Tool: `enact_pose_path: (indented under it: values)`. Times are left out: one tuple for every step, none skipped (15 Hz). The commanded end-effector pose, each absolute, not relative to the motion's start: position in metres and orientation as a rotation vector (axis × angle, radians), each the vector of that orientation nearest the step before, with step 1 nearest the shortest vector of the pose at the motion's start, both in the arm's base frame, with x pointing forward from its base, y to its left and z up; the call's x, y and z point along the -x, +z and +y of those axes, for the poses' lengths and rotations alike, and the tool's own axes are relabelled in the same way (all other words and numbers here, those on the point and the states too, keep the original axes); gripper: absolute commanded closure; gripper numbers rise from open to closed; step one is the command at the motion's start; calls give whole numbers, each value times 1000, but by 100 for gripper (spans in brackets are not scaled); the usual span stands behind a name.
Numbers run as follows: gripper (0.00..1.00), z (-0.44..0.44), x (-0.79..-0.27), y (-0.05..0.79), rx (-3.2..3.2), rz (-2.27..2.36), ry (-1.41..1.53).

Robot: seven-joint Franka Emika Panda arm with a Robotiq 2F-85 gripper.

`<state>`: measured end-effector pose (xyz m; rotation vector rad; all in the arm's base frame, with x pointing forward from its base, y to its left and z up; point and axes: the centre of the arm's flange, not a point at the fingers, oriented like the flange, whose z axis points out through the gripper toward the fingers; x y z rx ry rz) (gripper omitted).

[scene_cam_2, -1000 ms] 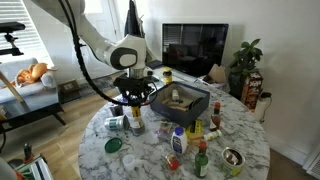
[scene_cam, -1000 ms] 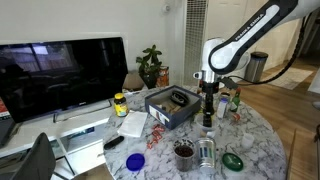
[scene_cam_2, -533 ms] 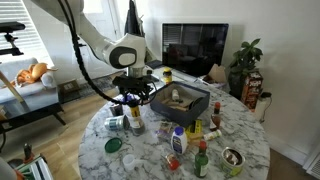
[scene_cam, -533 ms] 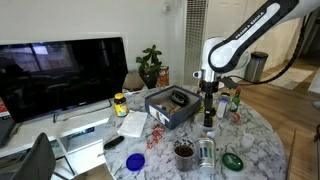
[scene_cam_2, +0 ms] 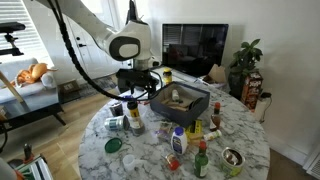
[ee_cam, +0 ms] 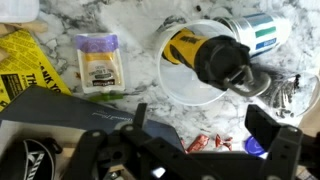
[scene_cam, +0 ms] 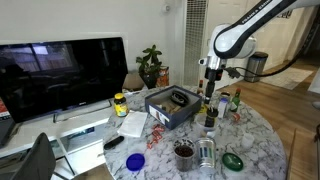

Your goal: Take the metal cup out of the jar then put the flashlight into the jar

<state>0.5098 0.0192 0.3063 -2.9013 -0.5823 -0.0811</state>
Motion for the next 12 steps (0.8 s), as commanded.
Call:
enact_pose_path:
  values:
    - [0,-13,-498,300,2851,-478,-136]
    - [0,-20,-499,296,2845,-453,-132]
    - [0,-25,-498,291,2835,-433,-127]
    - [0,-29,-497,285,2826,-414,-123]
    - [0,-31,-497,277,2816,-397,-114]
    - [0,-33,-497,270,2805,-384,-106]
    - [0,-32,-498,263,2799,-371,-102]
    - [0,-31,-500,256,2786,-373,-94]
    - [0,-29,-502,249,2783,-369,-82]
    - [0,-28,-502,243,2776,-370,-74]
    - [0,-25,-505,236,2775,-377,-65]
    - [0,-24,-506,231,2773,-381,-57]
